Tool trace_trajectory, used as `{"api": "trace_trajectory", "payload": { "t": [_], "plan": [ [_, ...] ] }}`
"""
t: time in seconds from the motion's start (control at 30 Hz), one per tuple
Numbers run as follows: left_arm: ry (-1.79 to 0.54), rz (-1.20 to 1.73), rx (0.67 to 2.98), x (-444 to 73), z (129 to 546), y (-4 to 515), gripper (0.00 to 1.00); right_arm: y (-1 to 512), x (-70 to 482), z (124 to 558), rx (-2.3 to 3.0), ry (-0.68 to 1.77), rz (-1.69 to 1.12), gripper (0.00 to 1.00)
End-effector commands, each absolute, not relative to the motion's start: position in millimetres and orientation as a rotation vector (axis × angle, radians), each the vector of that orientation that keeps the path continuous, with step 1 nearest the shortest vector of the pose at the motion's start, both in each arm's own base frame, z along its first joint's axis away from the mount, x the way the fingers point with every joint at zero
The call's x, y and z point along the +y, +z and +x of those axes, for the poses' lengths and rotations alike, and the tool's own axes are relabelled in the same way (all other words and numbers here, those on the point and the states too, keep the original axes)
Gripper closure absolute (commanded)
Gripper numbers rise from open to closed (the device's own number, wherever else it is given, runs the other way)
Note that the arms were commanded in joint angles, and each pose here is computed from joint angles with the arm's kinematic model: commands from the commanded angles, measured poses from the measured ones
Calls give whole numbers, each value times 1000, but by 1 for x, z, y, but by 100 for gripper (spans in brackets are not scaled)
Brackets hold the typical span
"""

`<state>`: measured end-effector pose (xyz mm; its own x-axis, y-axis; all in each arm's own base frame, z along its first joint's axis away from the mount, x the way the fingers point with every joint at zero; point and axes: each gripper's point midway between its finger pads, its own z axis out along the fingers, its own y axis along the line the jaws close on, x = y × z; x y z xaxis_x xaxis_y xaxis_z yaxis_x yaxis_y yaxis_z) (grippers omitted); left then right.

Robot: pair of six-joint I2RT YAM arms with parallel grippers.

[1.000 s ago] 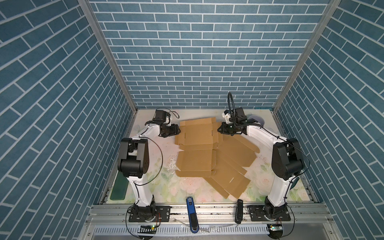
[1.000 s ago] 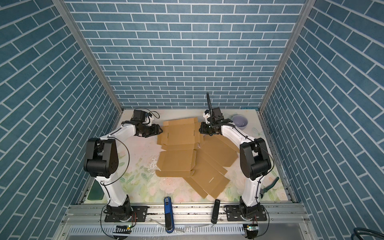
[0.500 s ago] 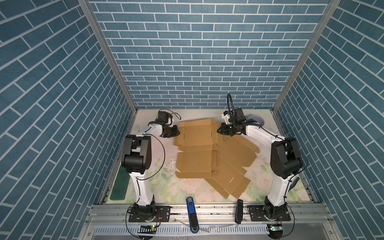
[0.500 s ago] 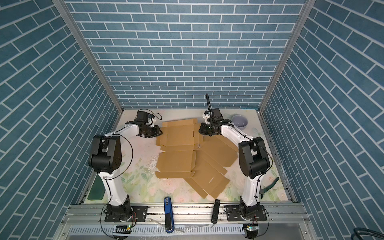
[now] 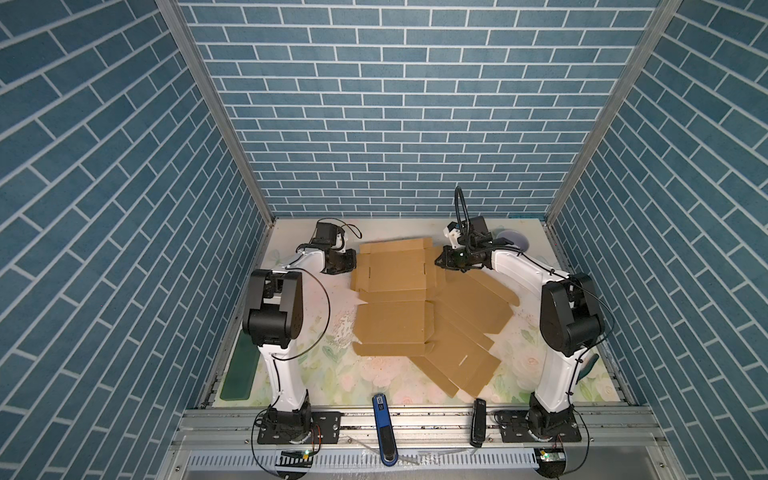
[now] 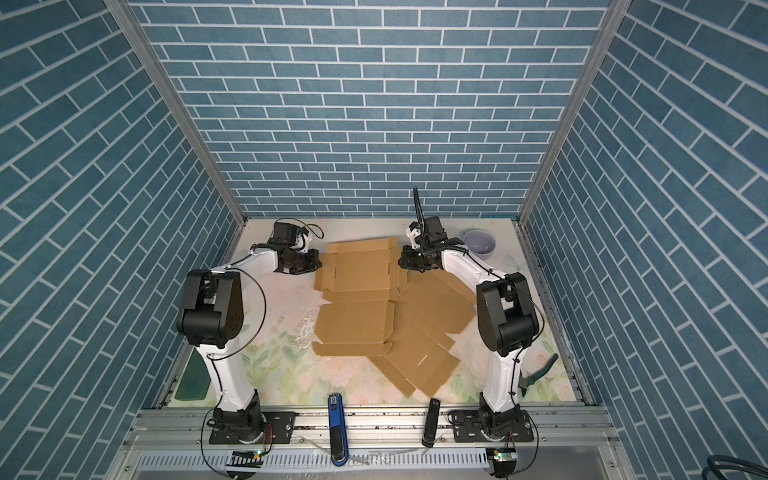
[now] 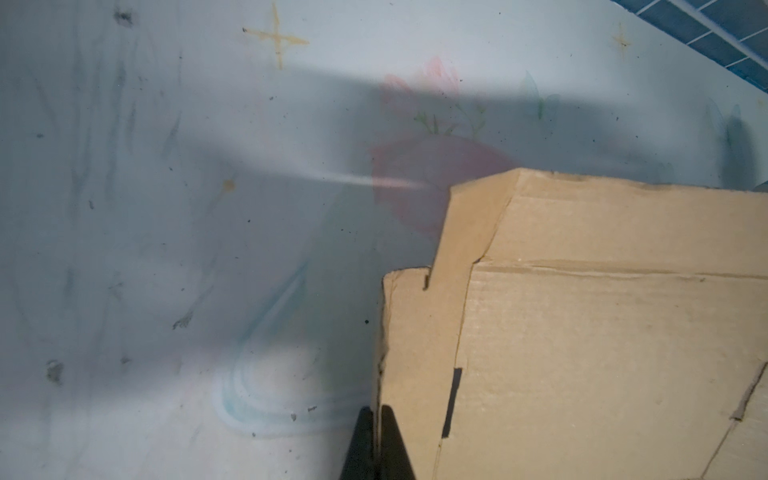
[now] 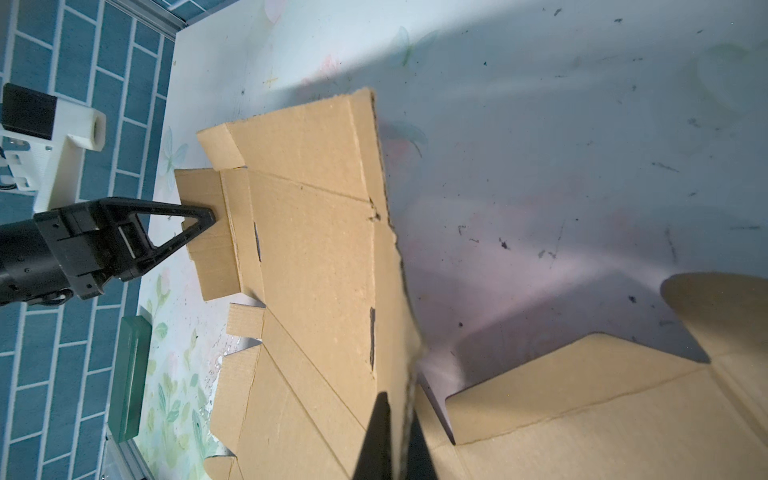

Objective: Fold the paper box

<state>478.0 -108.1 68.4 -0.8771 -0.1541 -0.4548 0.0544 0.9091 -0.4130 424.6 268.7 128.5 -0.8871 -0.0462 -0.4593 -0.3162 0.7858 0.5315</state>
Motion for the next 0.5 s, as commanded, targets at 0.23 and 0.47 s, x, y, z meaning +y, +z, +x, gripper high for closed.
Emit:
{"api": "trace_trajectory", "payload": {
  "t": [0.23,0.47],
  "plan": [
    [-509,-146,2410,-96,481,106,100,158,266,440,2474,849,-276,76],
    [-481,-220,2263,-84,468,133,100,191,245,444,2498,780,0,62]
  ]
}}
